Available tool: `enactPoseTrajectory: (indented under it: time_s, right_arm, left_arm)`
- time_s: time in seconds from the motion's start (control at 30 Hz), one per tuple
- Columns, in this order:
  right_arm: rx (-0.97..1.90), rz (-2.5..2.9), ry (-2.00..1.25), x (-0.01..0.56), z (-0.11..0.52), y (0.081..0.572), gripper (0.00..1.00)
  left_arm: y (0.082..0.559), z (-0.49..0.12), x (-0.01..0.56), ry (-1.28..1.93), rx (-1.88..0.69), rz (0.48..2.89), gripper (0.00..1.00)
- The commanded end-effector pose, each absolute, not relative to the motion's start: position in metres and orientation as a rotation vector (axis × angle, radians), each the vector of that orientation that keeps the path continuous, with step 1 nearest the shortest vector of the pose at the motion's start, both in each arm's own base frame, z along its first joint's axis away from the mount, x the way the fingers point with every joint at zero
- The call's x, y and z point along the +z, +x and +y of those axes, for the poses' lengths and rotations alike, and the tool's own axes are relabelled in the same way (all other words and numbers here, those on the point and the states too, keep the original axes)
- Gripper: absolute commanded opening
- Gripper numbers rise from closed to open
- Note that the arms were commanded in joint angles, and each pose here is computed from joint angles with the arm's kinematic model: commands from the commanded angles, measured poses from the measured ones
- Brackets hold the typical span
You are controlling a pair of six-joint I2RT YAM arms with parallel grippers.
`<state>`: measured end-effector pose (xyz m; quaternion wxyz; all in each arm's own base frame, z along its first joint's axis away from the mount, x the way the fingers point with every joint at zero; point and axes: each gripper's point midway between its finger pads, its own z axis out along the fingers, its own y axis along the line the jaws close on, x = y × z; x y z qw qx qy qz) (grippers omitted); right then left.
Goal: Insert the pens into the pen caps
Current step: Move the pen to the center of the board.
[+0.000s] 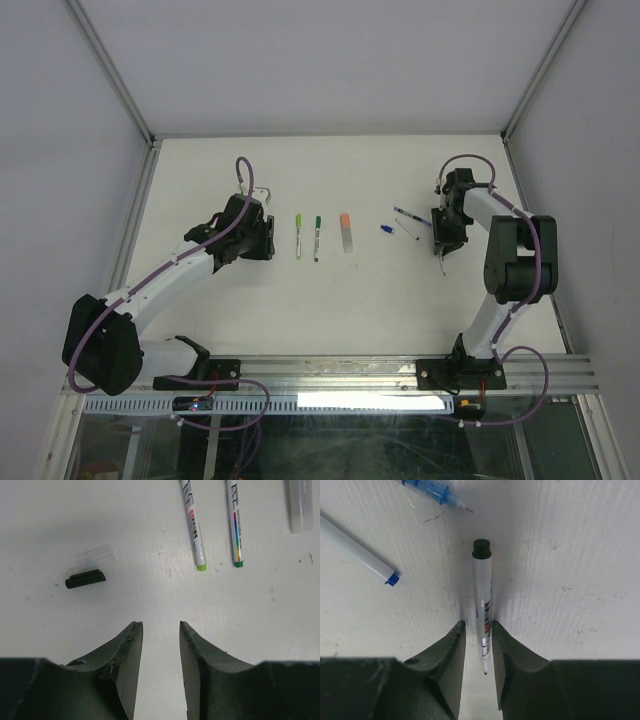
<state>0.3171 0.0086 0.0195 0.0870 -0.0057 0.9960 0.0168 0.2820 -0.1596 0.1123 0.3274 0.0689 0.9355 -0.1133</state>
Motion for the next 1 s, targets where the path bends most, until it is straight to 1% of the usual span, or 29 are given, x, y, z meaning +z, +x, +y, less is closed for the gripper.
enactPoseTrajectory:
  time_s: [0.0,0.13,0.23,0.4,0.53,0.77,0.97]
  right_arm:
    - [0.065,2.983,0.001,0.012,0.009,0.311,0.3]
    - [0.079,2.997,-0.001,0.006,0.011,0.31,0.19]
    - [0.05,2.982,0.013,0.009,0.007,0.31,0.14]
    - [-0.019,2.927,0.033,0.025,0.0,0.309,0.12]
    - [0.018,2.875,0.021,0.042,0.007,0.306,0.12]
    - [0.162,2.769,-0.197,0.075,0.072,0.297,0.12]
    - [0.234,2.724,-0.383,0.085,0.14,0.278,0.12]
  left_arm:
    - [0.297,-0.167,0.135,0.19,-0.346,2.365,0.36]
    - [0.297,-0.166,0.134,0.188,-0.341,2.366,0.36]
    - [0.298,-0.166,0.134,0.186,-0.34,2.366,0.36]
    - [0.298,-0.167,0.134,0.19,-0.345,2.367,0.36]
    - [0.297,-0.167,0.134,0.19,-0.346,2.366,0.36]
    - [0.297,-0.167,0.135,0.189,-0.352,2.365,0.36]
    - [0.298,-0.167,0.137,0.179,-0.348,2.359,0.36]
